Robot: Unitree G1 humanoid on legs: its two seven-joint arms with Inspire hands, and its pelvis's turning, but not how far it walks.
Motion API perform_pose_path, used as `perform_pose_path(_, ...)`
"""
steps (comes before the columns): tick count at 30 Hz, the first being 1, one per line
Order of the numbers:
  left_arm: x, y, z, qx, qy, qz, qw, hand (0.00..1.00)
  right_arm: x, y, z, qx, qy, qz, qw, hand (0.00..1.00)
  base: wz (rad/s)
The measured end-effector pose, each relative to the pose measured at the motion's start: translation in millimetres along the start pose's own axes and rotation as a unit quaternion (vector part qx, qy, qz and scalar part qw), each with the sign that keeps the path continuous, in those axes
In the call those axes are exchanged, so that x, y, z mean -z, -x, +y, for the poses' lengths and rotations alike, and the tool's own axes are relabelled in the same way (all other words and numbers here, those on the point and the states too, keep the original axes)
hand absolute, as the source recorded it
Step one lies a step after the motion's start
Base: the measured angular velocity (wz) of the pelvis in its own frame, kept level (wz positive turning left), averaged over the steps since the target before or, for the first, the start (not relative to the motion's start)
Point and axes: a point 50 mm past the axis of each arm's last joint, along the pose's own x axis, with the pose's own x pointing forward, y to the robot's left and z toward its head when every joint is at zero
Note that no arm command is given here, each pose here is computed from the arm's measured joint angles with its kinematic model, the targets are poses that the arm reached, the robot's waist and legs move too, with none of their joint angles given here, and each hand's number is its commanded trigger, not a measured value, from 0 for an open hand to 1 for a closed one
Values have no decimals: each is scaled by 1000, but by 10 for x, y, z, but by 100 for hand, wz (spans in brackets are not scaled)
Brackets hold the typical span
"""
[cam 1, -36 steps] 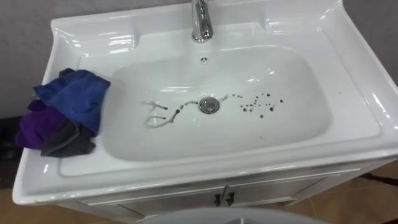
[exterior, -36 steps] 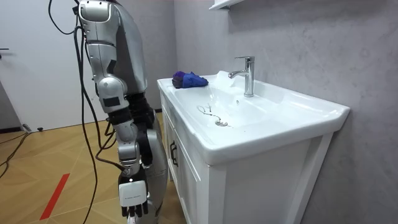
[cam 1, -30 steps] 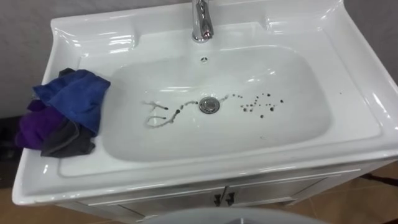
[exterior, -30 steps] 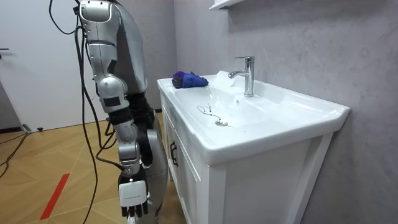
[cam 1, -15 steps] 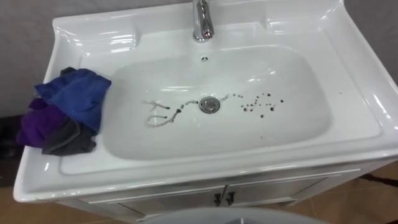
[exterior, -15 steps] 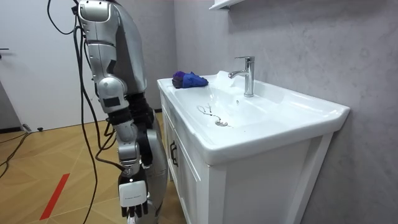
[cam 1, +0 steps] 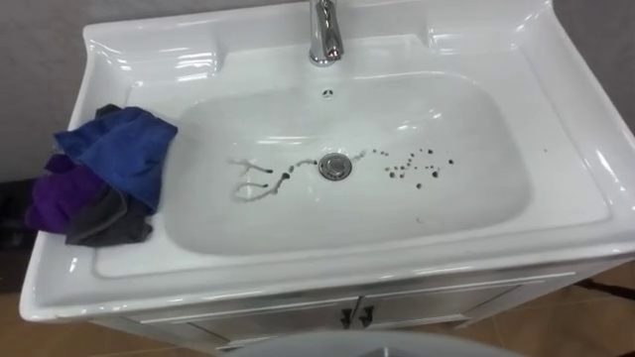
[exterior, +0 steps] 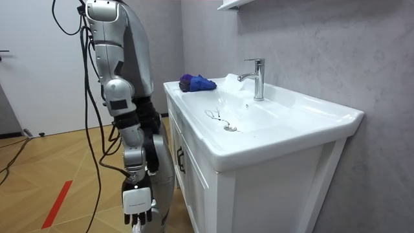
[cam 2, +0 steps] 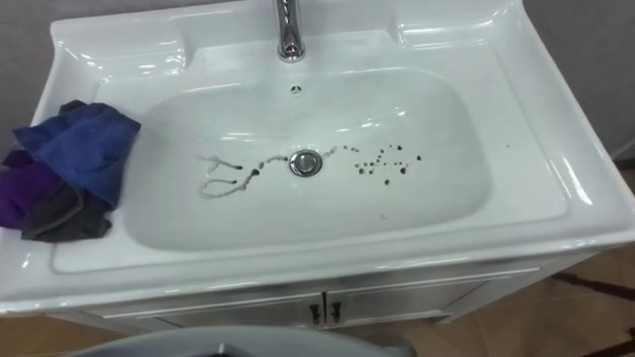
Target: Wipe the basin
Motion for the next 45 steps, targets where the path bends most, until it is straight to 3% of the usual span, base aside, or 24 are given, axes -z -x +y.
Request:
perform_pose_path(6, 34, -1, 19, -2, 20, 5, 1000, 0, 28, -1, -3, -9, 0, 5, 1000, 0, 12)
perform_pose_path(11, 103, -1, 12, -8, 81, 13, 997, 0, 0, 5, -24, -4, 2, 2, 1000, 0, 5)
perform_pose_path(20, 133, 15, 207, -120, 171, 15, 978, 0, -56, 33, -156, 22, 7, -10, 1000, 0, 15)
perform_pose_path(31, 396, 87, 486, -255, 293, 40, 920, 0, -58, 84, -394, 51, -25, -32, 998, 0, 10)
perform_pose_path(41, 335, 230, 838, -388, 330, 10, 861, 0, -104, 128, -540, 95, -6, -43, 995, 0, 10)
perform_pose_path(45, 251, 344, 1091, -430, 367, -21, 824, 0, -120, 131, -543, 102, -6, -49, 994, 0, 10)
